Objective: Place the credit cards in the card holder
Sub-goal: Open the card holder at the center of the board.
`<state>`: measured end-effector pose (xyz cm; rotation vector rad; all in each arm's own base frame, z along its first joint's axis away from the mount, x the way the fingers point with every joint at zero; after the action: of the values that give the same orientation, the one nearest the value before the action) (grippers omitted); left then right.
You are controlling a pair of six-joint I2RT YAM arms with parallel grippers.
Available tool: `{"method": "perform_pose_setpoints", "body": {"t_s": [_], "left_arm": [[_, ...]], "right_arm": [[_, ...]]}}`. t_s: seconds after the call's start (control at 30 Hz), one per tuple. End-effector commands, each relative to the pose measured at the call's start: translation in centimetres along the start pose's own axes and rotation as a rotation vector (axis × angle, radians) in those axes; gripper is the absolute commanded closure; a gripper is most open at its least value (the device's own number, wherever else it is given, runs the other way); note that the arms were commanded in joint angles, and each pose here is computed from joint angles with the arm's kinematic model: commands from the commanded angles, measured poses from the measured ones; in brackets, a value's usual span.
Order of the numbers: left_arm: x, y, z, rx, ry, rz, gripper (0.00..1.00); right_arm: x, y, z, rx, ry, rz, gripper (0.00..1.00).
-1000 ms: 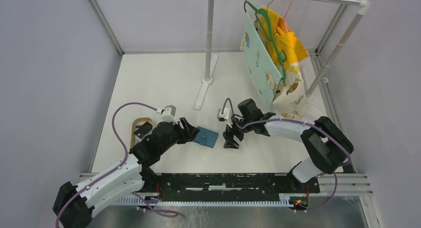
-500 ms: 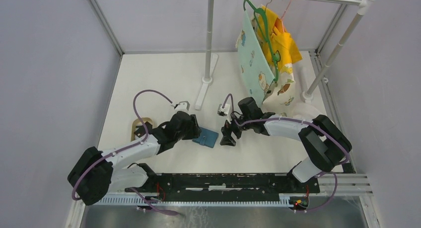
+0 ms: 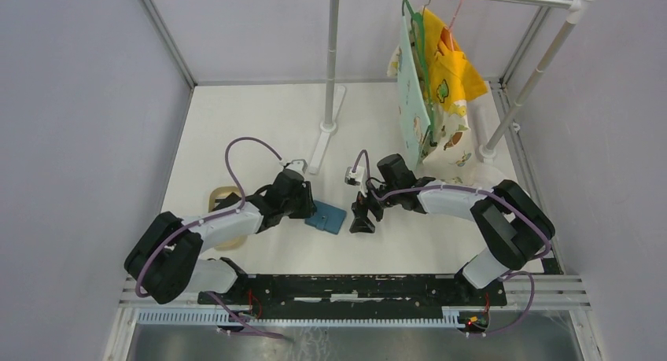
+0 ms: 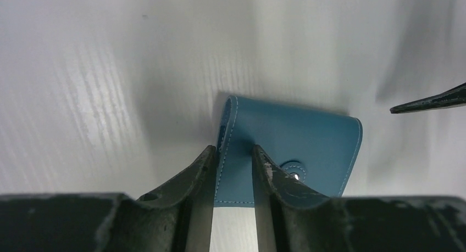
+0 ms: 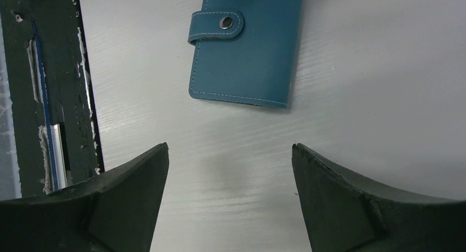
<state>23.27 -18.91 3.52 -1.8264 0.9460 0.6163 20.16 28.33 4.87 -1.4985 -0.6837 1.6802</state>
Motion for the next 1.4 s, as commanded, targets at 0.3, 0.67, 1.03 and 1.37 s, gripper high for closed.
{"method": "perform_pose_setpoints", "body": {"t_s": [0.3,0.67,1.03,1.37], "left_arm": [[0.6,-0.4,-5.3,0.158,0.296,0.039,0.98],[1.3,-0.2,-7.8,0.319,0.416,0.075,0.98],[1.7,-0.6,-8.3,0.356,0.417,0.021,0.98],[0.9,-2.5,-9.1,0.296,0.423,-0.114,0.98]], "right_arm": [[-1.1,-1.4,-1.0,-0.126,-0.014,-0.004,0.11],[-1.5,1.5,-3.3,0.002,0.056,0.080,0.11],[-0.3,2.8,-1.7,0.125,-0.053,0.081,0.24],[0.0,3.2,-1.2,0.174,-0.073,0.080,0.33]]}}
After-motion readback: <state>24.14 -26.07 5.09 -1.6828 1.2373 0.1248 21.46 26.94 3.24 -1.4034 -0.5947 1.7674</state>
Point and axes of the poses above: each gripper's point midway between its finger pads, its own x axis out along the fingers, its own z axis along the line the jaws close on, y = z × x, the point moved 1 cm from there along -x, back along the fingers, and after that the axes turned 11 degrees about -x, right-handed, at the moved point
